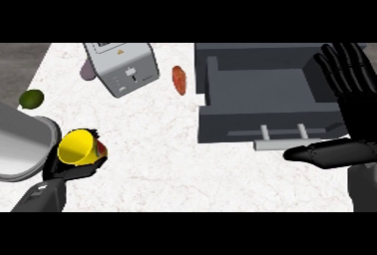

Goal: Pick up the cup, place it into the drawer and close the drawer

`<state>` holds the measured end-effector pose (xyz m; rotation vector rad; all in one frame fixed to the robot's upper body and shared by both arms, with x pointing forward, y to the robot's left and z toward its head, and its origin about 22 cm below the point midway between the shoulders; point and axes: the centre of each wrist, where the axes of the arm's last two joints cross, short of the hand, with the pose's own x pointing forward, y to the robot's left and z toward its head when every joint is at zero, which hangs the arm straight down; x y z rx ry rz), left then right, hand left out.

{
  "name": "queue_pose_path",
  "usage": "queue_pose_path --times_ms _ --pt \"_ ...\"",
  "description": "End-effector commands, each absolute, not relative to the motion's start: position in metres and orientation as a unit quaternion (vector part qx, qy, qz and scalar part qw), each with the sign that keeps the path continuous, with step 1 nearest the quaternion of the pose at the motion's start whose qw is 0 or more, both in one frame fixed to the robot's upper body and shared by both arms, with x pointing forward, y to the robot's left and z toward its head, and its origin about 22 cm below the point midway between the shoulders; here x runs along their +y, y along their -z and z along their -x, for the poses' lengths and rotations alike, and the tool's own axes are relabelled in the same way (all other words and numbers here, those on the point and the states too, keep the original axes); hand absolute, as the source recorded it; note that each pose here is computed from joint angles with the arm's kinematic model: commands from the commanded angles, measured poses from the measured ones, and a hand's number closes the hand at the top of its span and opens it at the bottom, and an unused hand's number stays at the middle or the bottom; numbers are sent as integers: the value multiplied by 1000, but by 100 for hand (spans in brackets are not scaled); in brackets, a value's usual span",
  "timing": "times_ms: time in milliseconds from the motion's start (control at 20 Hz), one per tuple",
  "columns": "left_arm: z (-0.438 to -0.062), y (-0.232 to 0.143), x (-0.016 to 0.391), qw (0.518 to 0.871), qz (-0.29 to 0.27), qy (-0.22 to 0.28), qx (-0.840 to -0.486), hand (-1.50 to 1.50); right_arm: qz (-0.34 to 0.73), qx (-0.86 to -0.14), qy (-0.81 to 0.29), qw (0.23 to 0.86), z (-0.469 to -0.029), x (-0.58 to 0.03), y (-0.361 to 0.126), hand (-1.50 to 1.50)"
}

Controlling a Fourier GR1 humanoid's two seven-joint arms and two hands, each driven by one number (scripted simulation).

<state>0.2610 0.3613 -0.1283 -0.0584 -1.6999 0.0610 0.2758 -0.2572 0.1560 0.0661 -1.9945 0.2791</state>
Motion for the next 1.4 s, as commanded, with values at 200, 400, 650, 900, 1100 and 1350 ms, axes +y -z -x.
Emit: queue_pose_path --times_ms 200,400,650,900,1100,1350 --pt "-267 128 350 548 -81 -17 -833 150 -27 -837 -132 530 -271 -260 -163 -150" --pt "-282 141 277 544 -119 -69 -828 150 -28 -836 -112 537 -283 -263 -157 -150" --pt "-287 134 285 492 -12 -118 -863 150 -20 -839 -112 532 -272 -276 -155 -150" --pt "-349 83 248 484 51 -44 -873 150 -15 -835 -111 539 -277 -275 -147 -150" --pt "-382 39 212 463 82 -22 -882 150 -2 -829 -119 546 -277 -274 -160 -150" --pt "-401 -10 178 459 121 21 -880 150 3 -831 -105 547 -265 -263 -152 -150"
